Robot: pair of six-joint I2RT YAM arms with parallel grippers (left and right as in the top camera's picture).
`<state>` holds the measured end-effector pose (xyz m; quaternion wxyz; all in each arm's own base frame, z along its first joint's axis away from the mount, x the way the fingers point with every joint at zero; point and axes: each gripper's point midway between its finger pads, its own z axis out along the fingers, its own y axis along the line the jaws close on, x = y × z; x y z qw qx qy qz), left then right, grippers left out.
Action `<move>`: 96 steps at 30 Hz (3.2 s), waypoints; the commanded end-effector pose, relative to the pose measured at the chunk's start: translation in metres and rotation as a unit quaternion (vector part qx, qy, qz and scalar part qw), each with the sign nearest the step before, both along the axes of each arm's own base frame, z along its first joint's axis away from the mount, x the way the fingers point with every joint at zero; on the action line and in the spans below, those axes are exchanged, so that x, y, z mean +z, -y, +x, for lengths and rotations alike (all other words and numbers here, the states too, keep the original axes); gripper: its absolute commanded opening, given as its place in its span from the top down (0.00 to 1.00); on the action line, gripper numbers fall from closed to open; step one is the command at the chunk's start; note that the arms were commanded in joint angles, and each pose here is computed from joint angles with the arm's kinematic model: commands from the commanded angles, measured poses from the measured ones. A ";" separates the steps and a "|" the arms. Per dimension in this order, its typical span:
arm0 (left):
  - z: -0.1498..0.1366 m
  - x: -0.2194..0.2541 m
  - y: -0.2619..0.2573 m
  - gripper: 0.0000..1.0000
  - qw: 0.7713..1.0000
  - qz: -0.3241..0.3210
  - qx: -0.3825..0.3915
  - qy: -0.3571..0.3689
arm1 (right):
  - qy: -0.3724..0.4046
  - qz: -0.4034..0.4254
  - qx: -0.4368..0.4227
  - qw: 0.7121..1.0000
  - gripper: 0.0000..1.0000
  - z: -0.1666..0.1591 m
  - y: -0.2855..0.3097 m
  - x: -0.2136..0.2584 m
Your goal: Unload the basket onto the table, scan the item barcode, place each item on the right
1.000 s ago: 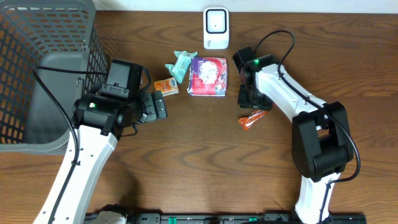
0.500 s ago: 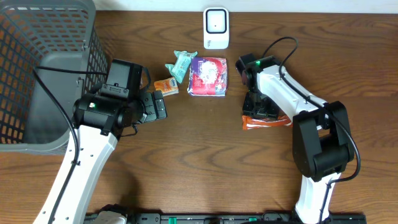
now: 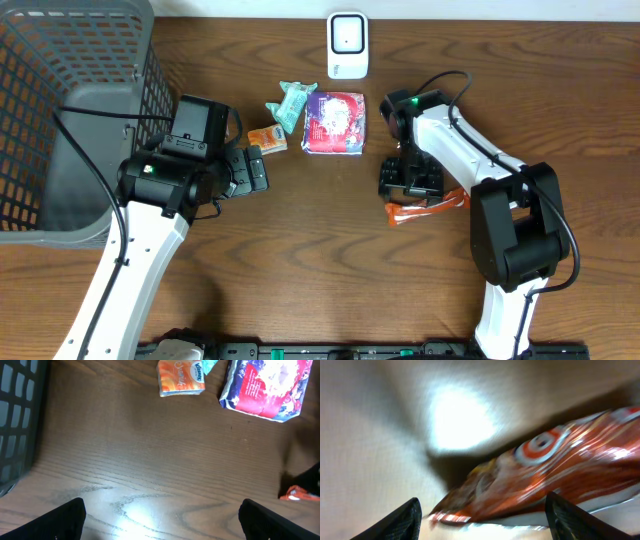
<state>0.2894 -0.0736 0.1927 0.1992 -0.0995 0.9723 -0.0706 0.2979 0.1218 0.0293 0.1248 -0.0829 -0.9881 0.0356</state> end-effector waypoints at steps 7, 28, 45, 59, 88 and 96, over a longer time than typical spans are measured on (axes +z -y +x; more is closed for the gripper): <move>0.000 -0.001 -0.001 0.02 1.000 0.005 -0.003 -0.002 | -0.078 -0.012 0.076 0.994 0.19 -0.042 0.005 0.004; 0.000 -0.001 -0.001 0.02 1.000 0.005 -0.003 -0.002 | -0.123 0.057 0.201 0.970 0.07 -0.066 0.000 -0.005; 0.000 -0.001 -0.001 0.02 1.000 0.005 -0.003 -0.002 | -0.062 0.070 0.259 0.961 0.99 -0.046 -0.008 -0.031; 0.000 -0.001 -0.001 0.02 1.000 0.005 -0.003 -0.002 | 0.207 -0.244 0.065 0.945 0.98 0.103 0.072 0.093; 0.000 -0.001 -0.001 0.02 1.000 0.005 -0.003 -0.002 | 0.251 -0.086 0.109 0.958 0.07 0.123 0.023 0.128; 0.000 -0.001 -0.001 0.02 1.000 0.005 -0.003 -0.002 | 0.083 0.025 0.239 0.967 0.01 0.059 0.026 0.077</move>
